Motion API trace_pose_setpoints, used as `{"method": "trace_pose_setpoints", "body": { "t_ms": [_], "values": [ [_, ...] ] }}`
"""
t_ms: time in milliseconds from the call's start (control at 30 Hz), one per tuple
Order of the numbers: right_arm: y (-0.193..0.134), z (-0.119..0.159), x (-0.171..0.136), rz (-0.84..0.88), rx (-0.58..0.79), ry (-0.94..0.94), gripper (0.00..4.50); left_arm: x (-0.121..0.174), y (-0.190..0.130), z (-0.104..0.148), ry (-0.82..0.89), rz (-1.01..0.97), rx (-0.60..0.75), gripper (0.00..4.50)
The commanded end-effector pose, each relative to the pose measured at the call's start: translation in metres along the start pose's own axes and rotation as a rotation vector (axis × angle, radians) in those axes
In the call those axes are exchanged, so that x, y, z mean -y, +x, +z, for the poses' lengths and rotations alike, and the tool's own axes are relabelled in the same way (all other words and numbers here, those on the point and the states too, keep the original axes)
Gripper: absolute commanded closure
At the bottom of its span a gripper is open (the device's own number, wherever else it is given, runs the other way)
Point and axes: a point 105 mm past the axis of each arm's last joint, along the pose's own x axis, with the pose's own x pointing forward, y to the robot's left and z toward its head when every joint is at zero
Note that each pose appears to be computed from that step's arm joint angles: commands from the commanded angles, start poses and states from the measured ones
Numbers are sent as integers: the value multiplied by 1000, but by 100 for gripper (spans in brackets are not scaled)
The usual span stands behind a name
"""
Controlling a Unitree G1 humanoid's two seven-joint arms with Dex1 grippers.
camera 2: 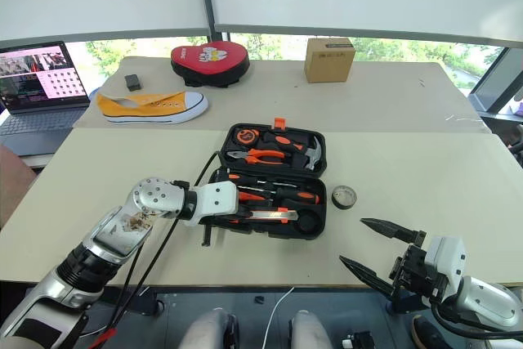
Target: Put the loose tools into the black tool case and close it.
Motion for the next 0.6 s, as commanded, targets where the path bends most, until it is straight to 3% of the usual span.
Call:
{"method": "trace_pose_setpoints", "body": {
  "t_ms": [33,267,467,600],
  "values": [
    [-1,7,-2,3,18,-6,0,-6,-21,-52,-112,47,-189,447],
    [-2,7,-4,0,15,0,0,-11,-41,-67,-121,53,-226,447],
    [-1,6,-4,0,14,5,0,7,-33,-39,-140,-85,-30,447],
    [-2,5,-4,0,12,13,0,-3,-35,-18,-156,-67,103,447]
  ]
}}
